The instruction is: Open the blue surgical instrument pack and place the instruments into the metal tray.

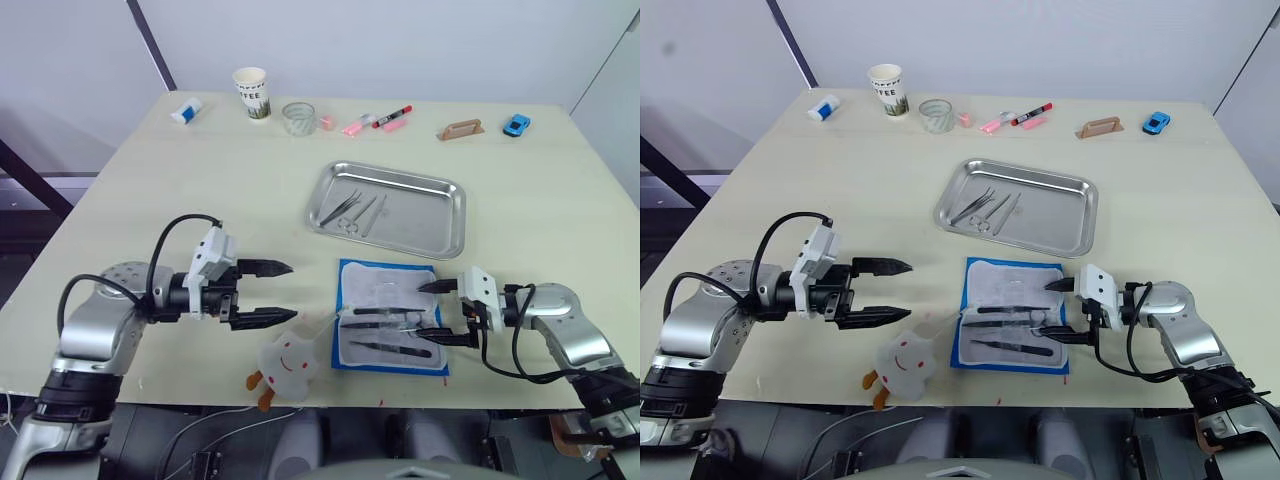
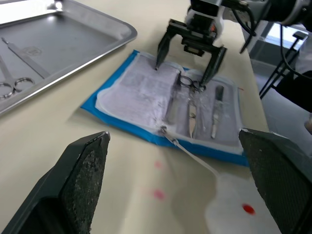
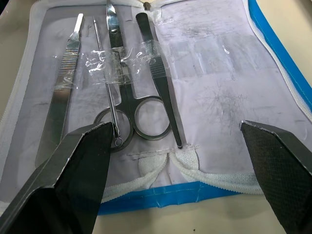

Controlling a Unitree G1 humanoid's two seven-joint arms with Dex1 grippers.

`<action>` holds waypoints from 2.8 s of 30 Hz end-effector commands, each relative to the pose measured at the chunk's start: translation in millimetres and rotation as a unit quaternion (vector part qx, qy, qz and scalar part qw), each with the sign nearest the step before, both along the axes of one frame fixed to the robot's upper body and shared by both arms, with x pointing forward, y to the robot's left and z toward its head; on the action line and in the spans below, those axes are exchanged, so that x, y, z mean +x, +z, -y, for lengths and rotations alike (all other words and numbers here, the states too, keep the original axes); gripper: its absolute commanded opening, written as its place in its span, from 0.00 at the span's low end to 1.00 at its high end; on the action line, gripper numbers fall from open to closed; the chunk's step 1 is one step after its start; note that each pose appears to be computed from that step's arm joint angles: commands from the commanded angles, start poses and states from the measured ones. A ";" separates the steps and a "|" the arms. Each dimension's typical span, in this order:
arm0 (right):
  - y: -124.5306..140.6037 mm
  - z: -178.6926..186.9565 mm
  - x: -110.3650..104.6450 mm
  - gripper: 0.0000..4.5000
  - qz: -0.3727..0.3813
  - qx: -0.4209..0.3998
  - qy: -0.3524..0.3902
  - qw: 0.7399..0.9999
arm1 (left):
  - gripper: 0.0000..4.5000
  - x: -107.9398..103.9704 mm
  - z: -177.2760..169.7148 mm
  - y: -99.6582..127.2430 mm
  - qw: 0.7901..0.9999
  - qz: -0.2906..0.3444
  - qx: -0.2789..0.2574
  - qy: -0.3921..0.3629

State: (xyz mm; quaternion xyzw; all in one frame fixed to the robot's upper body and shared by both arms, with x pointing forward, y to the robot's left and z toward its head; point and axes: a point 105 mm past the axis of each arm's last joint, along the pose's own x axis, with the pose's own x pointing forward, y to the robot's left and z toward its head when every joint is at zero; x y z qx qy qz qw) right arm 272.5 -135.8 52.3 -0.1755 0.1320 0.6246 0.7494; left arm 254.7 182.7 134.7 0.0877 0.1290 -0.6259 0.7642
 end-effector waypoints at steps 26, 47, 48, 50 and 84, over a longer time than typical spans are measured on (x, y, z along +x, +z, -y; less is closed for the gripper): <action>-35.2 9.0 -18.2 1.00 -0.070 -0.047 -0.020 0.996 | 0.55 33.3 96.7 -51.1 0.986 0.093 0.081 -0.108; -34.7 6.3 -15.8 1.00 -0.067 -0.044 -0.025 0.996 | 0.55 36.3 115.2 -58.1 0.982 0.090 0.113 -0.118; -34.7 5.8 -15.7 1.00 -0.067 -0.044 -0.024 0.997 | 0.55 36.7 115.9 -58.7 0.982 0.089 0.116 -0.118; -34.6 5.1 -15.7 1.00 -0.067 -0.043 -0.024 0.997 | 0.36 37.4 116.0 -60.7 0.981 0.088 0.126 -0.118; -42.6 -3.2 -14.5 1.00 -0.072 -0.056 -0.011 0.996 | 0.01 38.0 74.3 -11.3 0.969 0.086 0.203 -0.107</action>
